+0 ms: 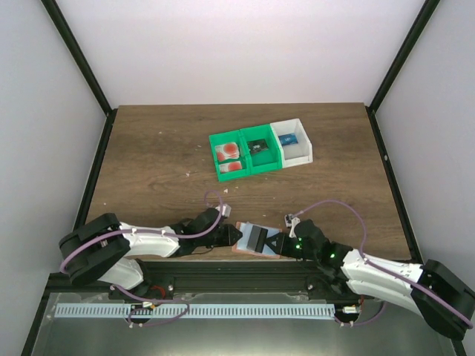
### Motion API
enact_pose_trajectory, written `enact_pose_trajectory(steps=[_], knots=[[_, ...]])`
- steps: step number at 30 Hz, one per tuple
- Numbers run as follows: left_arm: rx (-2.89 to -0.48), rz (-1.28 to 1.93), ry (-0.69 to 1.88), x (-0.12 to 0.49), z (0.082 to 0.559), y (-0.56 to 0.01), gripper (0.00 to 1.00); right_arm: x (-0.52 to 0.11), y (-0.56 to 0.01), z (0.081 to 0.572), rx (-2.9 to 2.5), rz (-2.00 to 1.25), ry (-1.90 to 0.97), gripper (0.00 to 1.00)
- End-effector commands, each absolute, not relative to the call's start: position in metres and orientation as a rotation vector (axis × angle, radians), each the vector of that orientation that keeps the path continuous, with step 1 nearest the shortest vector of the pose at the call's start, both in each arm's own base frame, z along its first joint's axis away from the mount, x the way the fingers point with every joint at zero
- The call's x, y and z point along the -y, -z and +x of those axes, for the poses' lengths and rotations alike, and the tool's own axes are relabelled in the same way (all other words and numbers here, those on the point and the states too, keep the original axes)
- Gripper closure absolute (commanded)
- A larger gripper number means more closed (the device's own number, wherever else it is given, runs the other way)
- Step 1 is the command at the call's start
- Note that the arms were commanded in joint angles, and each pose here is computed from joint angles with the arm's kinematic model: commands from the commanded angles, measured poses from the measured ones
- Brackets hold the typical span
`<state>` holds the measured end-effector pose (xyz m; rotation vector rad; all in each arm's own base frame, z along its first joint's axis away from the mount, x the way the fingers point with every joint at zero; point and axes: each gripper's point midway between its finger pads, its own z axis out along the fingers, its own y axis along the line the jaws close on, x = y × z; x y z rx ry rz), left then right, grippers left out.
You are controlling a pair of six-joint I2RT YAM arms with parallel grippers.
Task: Take the credit cards out of the card holder
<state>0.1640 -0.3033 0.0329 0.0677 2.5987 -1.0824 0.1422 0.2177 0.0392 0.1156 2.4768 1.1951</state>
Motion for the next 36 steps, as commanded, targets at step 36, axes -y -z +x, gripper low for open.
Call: enact_pose_trajectory(steps=[36], knots=[[-2.562,0.258,1.225,0.318,0.134,-0.007,1.0,-0.221,-0.03,0.158,-2.507,0.27,-1.14,0.62]])
